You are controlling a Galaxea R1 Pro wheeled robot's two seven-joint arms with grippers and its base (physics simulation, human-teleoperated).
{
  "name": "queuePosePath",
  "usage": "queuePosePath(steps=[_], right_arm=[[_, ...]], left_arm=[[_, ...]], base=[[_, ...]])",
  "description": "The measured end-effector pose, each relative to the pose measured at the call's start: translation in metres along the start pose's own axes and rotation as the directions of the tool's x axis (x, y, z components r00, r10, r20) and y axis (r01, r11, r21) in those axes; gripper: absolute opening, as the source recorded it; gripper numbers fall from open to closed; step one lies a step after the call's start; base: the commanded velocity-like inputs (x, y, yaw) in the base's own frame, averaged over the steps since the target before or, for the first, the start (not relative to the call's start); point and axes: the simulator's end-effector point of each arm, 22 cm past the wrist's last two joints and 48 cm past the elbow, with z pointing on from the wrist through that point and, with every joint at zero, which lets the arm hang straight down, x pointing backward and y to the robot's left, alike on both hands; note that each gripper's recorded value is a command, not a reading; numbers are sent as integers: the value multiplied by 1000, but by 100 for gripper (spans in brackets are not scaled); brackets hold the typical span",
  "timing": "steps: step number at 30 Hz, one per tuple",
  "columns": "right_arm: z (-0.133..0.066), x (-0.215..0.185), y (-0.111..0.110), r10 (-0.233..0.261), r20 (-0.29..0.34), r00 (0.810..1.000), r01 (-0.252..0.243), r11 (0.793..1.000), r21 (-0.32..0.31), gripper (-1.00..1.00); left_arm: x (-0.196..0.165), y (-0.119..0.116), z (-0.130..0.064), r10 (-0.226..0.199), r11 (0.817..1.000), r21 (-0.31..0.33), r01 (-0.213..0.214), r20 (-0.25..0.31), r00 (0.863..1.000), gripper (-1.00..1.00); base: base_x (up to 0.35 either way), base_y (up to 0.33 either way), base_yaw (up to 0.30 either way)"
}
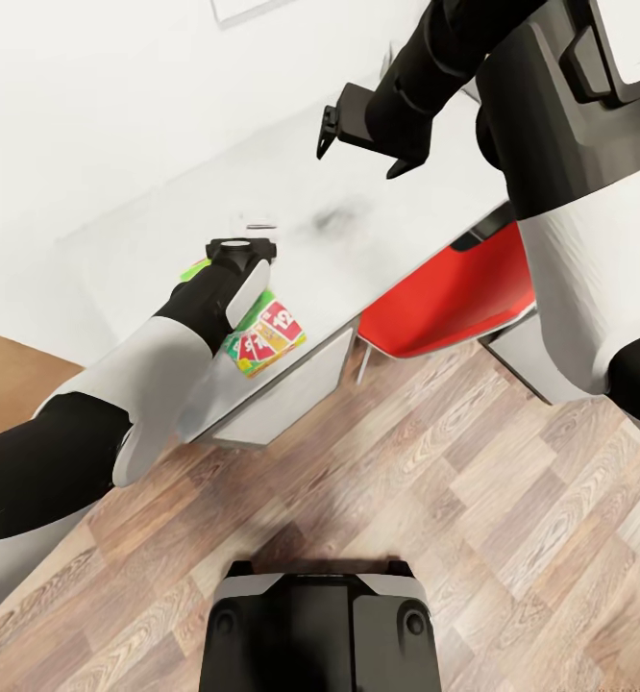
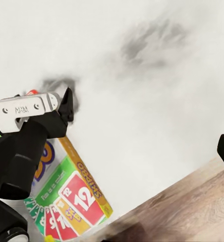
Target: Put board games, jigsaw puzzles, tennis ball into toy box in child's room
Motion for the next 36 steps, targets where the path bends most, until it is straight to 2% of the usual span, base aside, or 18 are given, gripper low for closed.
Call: queuePosePath(steps=[36], right_arm=[[1,1,1,1,-5,1000,-1,1000,-2,100]], left_arm=[[0,1,0,-4,1000,-5,4,1,1000,100]], base=[[-93,-43,0]])
